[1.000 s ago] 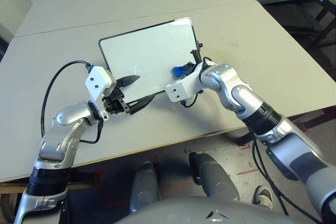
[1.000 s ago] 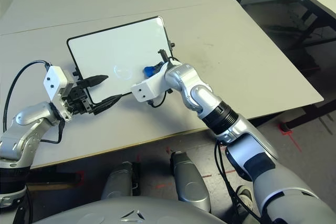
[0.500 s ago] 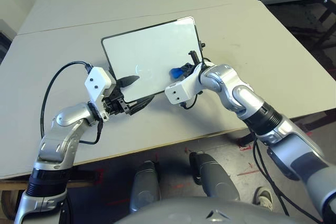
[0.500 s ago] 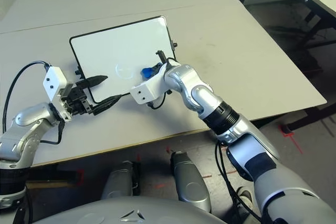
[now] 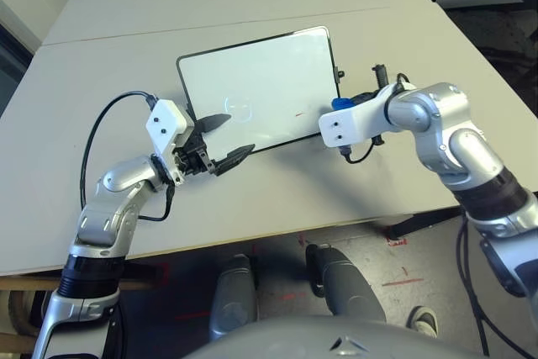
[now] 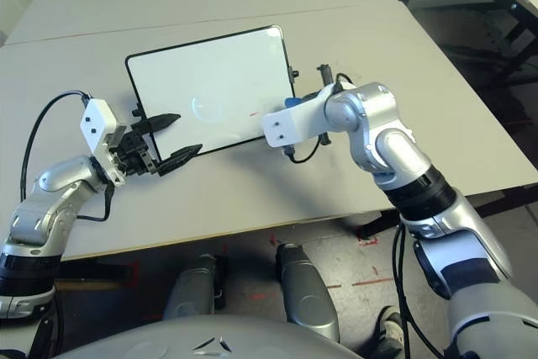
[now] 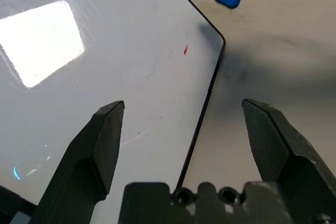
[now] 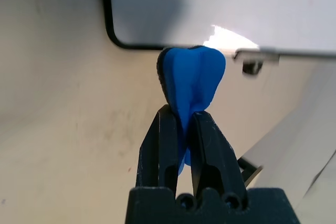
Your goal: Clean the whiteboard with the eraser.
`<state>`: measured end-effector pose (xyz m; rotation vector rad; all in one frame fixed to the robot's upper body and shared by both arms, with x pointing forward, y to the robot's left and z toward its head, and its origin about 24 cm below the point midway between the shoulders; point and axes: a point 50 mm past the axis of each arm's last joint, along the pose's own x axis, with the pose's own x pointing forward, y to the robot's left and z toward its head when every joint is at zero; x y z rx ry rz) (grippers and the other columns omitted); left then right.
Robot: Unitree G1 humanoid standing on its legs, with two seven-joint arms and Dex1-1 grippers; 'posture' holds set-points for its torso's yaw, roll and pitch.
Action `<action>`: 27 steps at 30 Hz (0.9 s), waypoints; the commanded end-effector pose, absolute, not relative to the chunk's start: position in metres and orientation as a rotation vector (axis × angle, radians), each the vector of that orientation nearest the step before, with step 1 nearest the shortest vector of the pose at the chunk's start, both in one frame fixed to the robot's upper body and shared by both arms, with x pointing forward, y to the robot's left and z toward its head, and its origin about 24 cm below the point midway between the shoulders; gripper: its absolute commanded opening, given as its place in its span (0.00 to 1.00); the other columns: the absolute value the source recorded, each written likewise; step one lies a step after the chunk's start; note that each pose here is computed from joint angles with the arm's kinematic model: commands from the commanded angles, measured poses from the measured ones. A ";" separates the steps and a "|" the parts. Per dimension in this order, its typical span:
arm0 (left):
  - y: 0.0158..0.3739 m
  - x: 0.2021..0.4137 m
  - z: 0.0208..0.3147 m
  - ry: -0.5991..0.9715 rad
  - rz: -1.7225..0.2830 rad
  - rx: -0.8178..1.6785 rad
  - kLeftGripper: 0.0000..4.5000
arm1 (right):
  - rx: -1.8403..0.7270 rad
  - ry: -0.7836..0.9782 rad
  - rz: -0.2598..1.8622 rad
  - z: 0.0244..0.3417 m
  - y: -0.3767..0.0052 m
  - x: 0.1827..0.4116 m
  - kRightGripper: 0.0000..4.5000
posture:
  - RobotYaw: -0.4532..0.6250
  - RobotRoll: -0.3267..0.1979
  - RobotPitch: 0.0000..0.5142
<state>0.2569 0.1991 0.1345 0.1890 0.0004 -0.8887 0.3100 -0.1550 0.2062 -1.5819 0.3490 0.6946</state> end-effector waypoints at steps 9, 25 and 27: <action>0.204 0.256 0.137 -0.013 -0.867 0.204 1.00 | -1.014 0.646 0.513 0.223 -0.218 0.352 0.03 | 0.33 0.62 0.27; 0.216 0.242 0.137 -0.001 -0.801 0.218 1.00 | -0.370 0.923 0.436 0.169 -0.220 0.384 0.03 | 0.41 0.62 0.27; 0.217 0.241 0.137 -0.001 -0.792 0.220 1.00 | -0.327 0.951 0.415 0.162 -0.219 0.384 0.03 | 0.41 0.62 0.26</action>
